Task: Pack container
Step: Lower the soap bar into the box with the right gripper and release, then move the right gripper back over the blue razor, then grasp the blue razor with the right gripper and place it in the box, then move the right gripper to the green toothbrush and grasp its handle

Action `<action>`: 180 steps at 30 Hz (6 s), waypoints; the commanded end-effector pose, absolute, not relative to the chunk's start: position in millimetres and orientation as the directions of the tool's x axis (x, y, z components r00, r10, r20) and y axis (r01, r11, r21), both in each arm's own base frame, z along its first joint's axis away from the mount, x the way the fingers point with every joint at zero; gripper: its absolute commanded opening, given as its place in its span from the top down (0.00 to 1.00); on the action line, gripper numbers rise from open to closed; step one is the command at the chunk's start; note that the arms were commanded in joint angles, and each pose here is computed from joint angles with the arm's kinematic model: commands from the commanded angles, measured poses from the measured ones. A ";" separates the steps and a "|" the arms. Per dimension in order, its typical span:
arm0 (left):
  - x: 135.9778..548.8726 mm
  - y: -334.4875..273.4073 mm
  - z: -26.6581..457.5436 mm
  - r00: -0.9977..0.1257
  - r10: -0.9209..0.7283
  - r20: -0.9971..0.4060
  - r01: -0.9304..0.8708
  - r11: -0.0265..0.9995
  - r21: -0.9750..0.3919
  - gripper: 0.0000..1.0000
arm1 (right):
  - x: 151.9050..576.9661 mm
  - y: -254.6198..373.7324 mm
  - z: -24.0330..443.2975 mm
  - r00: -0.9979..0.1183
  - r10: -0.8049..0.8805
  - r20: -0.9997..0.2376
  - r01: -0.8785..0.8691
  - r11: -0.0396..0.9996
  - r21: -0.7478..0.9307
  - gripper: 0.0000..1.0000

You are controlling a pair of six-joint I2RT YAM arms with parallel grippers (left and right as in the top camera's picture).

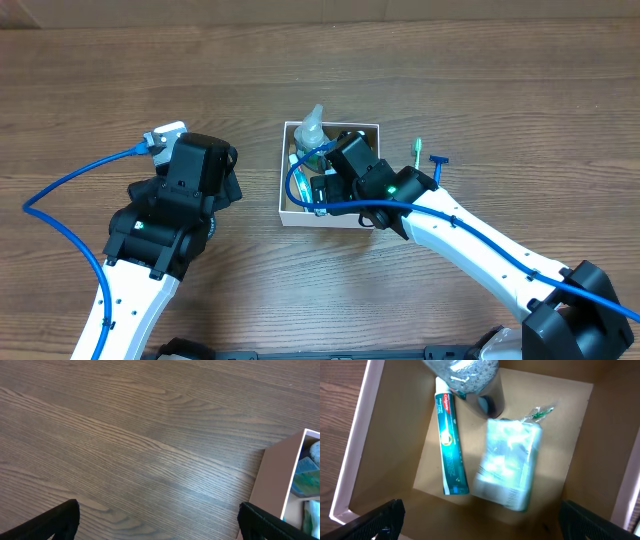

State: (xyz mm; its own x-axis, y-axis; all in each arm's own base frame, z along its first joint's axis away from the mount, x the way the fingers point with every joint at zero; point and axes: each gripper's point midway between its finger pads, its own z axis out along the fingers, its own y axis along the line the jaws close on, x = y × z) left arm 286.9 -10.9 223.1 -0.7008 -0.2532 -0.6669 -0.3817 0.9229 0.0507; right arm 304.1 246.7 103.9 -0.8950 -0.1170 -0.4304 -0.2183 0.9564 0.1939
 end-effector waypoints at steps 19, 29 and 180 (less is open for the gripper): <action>290.0 -8.2 228.7 -0.690 -0.249 -0.680 -0.388 0.920 0.056 0.00 | 274.2 130.7 243.5 -0.704 0.005 -0.710 -0.001 1.000 0.008 0.00; 289.9 -8.2 228.7 -0.690 -0.249 -0.680 -0.388 0.920 0.056 0.00 | 293.9 68.6 210.8 -0.736 0.185 -0.651 0.301 0.951 -0.069 0.00; 289.9 -8.2 228.7 -0.690 -0.249 -0.680 -0.388 0.920 0.056 0.00 | 328.0 85.9 154.4 -0.867 0.099 -0.488 0.135 0.990 -0.040 0.05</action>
State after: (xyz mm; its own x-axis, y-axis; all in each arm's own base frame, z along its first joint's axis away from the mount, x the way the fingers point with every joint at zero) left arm 286.9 -10.9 223.1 -0.7006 -0.2535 -0.6670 -0.3819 0.9228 0.0505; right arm 322.4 79.6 169.0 -0.8427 0.1294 -0.5226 0.1694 0.9851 -0.0292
